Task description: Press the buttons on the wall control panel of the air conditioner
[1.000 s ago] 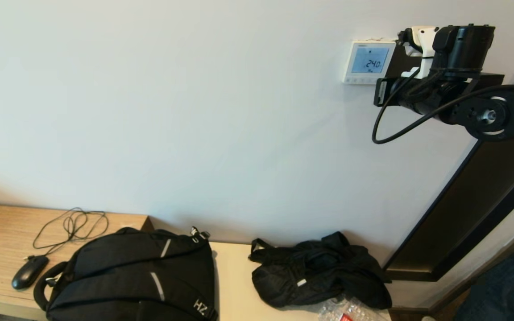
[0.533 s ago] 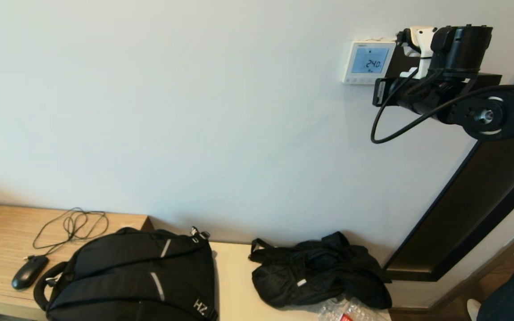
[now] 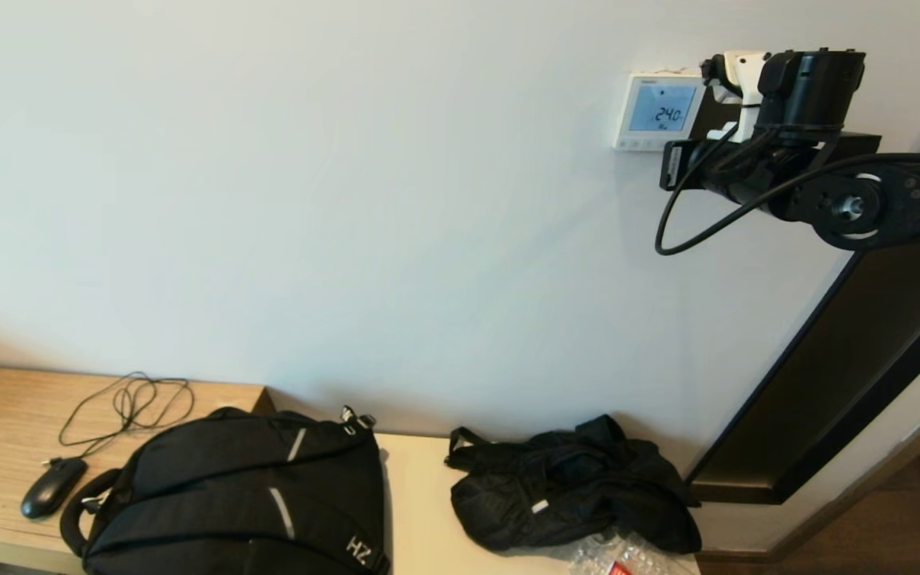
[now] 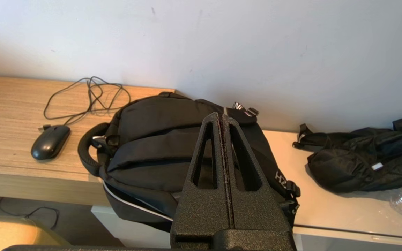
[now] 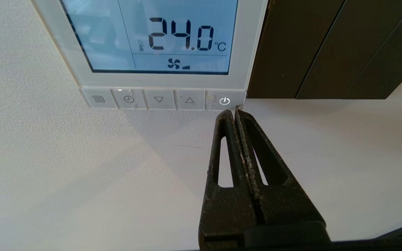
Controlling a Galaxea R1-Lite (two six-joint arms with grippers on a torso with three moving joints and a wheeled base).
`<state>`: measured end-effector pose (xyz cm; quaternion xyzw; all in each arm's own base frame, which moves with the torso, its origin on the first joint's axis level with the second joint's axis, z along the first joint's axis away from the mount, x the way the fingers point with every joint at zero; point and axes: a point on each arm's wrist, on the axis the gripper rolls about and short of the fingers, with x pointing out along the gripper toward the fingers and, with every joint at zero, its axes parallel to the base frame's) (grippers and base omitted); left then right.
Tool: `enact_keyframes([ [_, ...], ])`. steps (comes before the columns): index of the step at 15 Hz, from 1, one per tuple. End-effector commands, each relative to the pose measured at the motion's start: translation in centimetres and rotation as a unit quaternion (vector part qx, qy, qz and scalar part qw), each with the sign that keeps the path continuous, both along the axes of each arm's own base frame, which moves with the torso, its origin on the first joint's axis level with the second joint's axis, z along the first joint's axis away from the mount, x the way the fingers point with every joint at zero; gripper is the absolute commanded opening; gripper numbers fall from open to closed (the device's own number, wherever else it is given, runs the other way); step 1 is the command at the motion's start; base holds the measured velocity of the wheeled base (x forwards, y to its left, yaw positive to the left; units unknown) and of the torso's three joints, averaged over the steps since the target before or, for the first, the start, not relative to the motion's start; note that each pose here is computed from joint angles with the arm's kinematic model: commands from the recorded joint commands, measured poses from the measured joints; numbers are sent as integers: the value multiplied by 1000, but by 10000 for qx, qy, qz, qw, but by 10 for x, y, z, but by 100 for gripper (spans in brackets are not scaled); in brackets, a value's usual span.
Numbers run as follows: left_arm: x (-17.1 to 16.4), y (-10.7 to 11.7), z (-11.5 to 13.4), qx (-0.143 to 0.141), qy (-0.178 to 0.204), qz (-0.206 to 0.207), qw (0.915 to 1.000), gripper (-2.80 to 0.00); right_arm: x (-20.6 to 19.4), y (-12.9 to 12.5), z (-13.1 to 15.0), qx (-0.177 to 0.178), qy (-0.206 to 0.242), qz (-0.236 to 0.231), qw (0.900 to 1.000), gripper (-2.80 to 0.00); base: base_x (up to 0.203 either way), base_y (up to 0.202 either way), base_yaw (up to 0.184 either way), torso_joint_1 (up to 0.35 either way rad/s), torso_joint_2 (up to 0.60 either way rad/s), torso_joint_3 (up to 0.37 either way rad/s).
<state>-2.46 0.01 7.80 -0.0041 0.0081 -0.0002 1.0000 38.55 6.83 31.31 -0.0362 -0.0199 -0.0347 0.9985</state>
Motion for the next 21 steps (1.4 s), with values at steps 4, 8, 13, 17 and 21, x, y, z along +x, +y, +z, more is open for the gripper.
enact_keyframes([
  [4,0,0,0,-4,-4,2,10000,-280,5,1,-2,-2,-4,-32,10000,-280,0,0,0,0,0,0],
  [8,0,0,0,-3,-4,2,10000,-280,1,1,0,1,-12,-46,10000,-280,0,0,0,0,0,0],
  [13,0,0,0,1,-4,2,10000,-280,-40,-6,27,-52,-291,-52,9996,-280,0,0,0,0,0,0],
  [17,0,0,0,-4,-4,2,10000,-280,-93,-19,33,-62,-291,-80,9995,-280,0,0,0,0,0,0],
  [21,0,0,0,-4,2,2,10000,-280,-162,-33,21,-68,-204,-98,9997,-280,0,0,0,0,0,0],
])
